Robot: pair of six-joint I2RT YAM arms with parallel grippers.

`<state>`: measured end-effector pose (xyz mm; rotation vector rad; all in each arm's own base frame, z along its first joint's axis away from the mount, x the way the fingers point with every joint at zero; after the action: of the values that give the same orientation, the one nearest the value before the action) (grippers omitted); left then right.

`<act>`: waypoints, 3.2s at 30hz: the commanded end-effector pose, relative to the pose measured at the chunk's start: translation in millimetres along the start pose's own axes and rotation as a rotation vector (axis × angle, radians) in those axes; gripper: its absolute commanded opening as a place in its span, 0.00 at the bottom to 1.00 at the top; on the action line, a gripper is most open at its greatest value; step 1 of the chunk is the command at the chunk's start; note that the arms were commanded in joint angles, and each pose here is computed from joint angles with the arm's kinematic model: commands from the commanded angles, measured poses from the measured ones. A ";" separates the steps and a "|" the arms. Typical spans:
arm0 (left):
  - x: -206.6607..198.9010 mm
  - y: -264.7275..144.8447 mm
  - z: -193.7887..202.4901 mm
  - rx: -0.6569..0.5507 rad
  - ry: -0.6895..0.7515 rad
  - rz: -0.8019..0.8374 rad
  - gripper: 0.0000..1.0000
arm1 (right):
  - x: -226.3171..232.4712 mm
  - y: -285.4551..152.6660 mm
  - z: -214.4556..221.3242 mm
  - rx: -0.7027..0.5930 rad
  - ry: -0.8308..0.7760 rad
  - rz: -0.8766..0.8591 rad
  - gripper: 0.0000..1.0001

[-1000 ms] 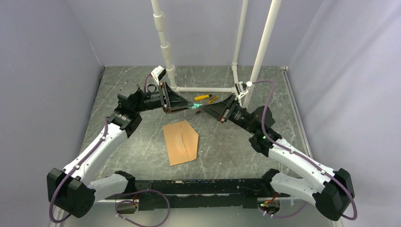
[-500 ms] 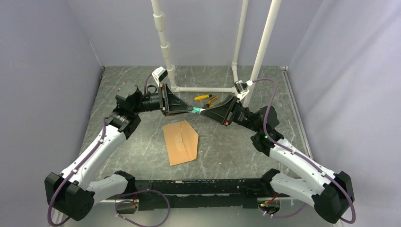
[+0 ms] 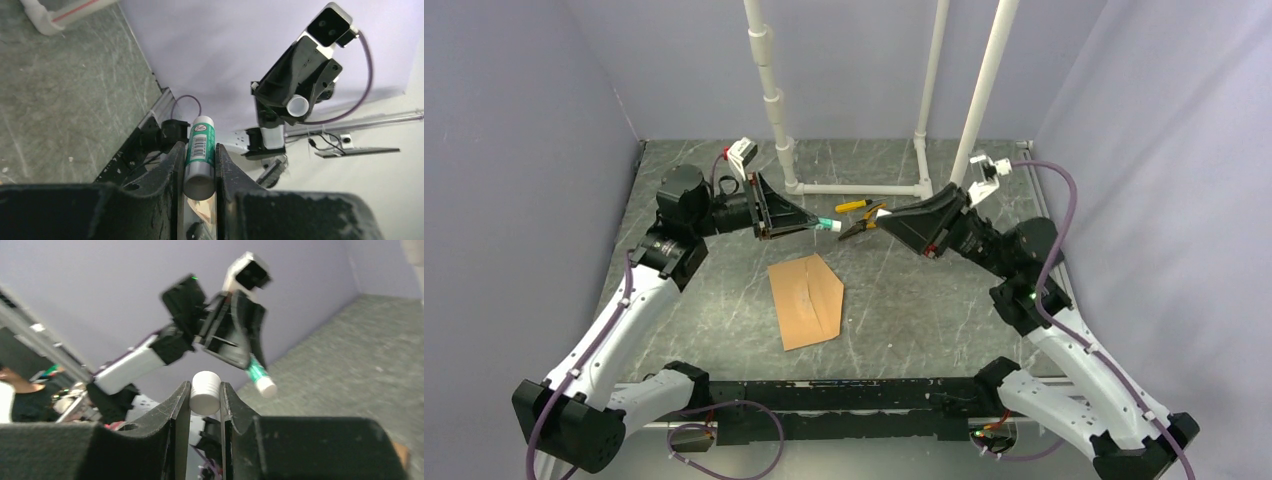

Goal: Place the letter into the envelope and seal it

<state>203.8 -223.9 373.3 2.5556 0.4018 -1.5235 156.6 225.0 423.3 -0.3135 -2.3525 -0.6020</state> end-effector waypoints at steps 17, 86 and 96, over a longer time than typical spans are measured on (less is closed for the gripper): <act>90.7 -19.9 6.2 0.018 0.142 -0.520 0.02 | -255.4 -66.4 81.7 0.569 -0.215 1.293 0.00; 57.3 -7.5 29.4 0.253 0.184 -0.193 0.02 | -101.2 48.5 126.9 0.725 -0.496 -0.008 0.67; 50.0 -8.4 34.5 0.278 0.188 -0.131 0.02 | -110.4 59.3 120.5 0.705 -0.524 0.057 0.66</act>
<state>200.4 -213.7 293.4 2.9169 0.5533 -1.5976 183.0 323.5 266.7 -0.1820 -2.7733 0.4633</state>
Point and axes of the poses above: each gripper's point midway between its finger pads, its own y axis out along the fingers, its own x axis along the line the jaws close on, z = x × y, the point moved 3 cm from there along -y, back along the fingers, and after that the axes turned 7 degrees about y, right-handed, at the moved point
